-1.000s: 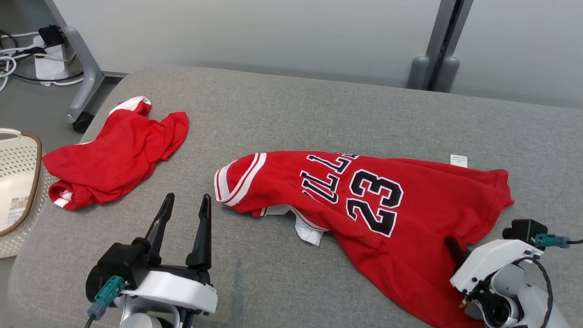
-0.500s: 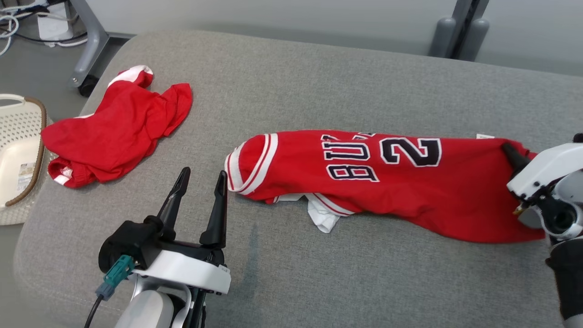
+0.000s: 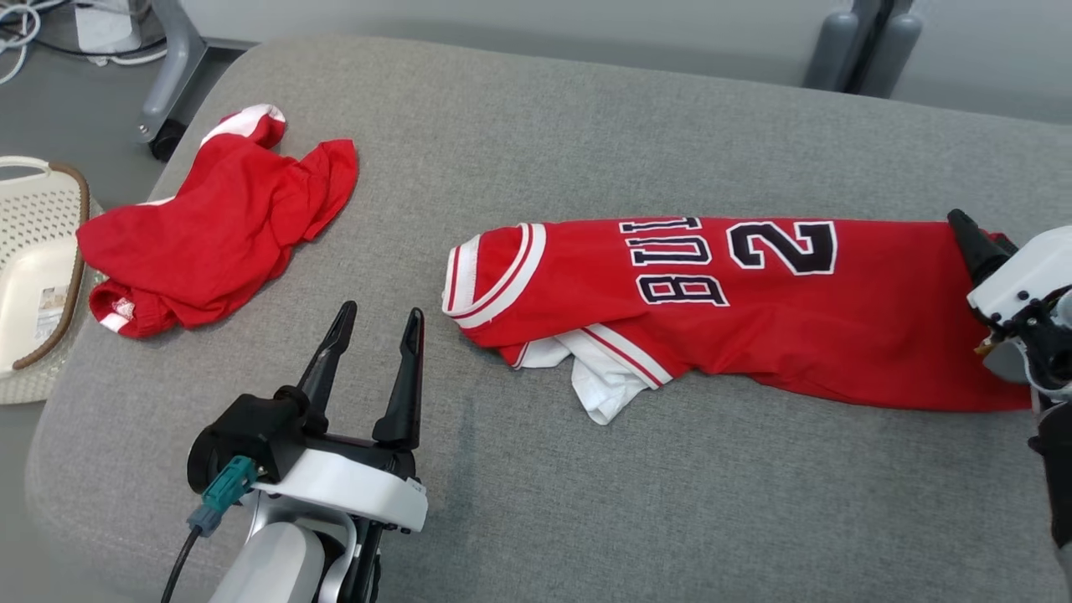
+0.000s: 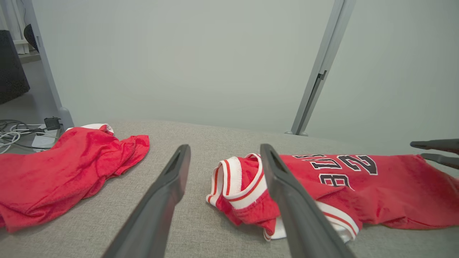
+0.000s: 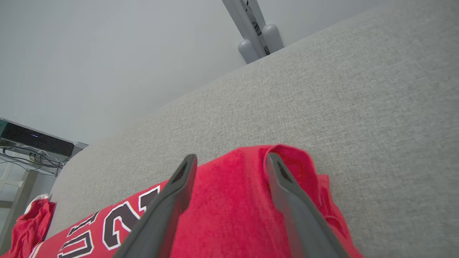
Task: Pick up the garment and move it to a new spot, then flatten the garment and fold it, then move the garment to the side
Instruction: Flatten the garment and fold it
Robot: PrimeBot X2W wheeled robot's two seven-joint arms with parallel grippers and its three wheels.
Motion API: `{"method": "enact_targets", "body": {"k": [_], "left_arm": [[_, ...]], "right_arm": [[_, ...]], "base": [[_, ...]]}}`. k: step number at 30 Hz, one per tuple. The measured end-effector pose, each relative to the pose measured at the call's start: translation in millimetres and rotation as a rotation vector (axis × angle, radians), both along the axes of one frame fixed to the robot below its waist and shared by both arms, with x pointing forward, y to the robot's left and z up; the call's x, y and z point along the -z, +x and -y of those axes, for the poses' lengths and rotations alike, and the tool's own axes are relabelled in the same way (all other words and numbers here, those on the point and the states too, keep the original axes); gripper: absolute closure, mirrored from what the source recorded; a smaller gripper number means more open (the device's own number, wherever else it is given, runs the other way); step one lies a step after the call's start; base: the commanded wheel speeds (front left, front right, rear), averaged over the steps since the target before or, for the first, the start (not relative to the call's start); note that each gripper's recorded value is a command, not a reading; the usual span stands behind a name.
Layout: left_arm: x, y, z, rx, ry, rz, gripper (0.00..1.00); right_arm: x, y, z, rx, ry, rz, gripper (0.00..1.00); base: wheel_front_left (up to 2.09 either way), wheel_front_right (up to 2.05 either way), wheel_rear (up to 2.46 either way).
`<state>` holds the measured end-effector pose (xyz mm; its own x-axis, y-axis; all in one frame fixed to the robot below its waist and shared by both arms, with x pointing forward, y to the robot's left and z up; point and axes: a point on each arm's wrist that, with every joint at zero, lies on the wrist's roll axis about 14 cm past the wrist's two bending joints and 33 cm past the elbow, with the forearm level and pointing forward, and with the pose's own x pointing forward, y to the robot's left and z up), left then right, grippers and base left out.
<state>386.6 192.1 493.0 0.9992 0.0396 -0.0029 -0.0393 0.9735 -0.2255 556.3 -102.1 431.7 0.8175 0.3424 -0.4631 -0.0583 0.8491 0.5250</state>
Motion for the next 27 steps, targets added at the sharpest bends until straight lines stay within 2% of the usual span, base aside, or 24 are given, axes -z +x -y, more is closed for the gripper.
{"method": "enact_targets", "body": {"k": [8, 13, 19, 24, 27], "left_arm": [[-10.9, -0.6, 14.2, 0.047, -0.006, 0.029, 0.0], [-19.3, -1.3, 22.1, 0.072, -0.007, 0.05, 0.0], [-33.4, -5.7, 38.7, 0.116, -0.015, 0.085, 0.0], [-43.7, -12.3, 51.2, 0.146, -0.029, 0.113, 0.0], [-48.3, -12.7, 55.3, 0.153, -0.037, 0.125, 0.0]], "right_arm": [[-20.9, -38.6, 11.3, -0.011, -0.026, 0.09, 0.0], [-50.4, -67.7, 29.1, 0.023, -0.04, 0.231, 0.0], [-66.1, -120.1, 62.4, 0.131, -0.08, 0.373, 0.0], [-61.4, -170.2, 84.5, 0.239, -0.108, 0.429, 0.0], [-61.1, -188.0, 92.8, 0.283, -0.126, 0.452, 0.0]], "base": [[0.0, 0.0, 0.0], [0.0, 0.0, 0.0], [0.0, 0.0, 0.0], [0.0, 0.0, 0.0], [0.0, 0.0, 0.0]]}}
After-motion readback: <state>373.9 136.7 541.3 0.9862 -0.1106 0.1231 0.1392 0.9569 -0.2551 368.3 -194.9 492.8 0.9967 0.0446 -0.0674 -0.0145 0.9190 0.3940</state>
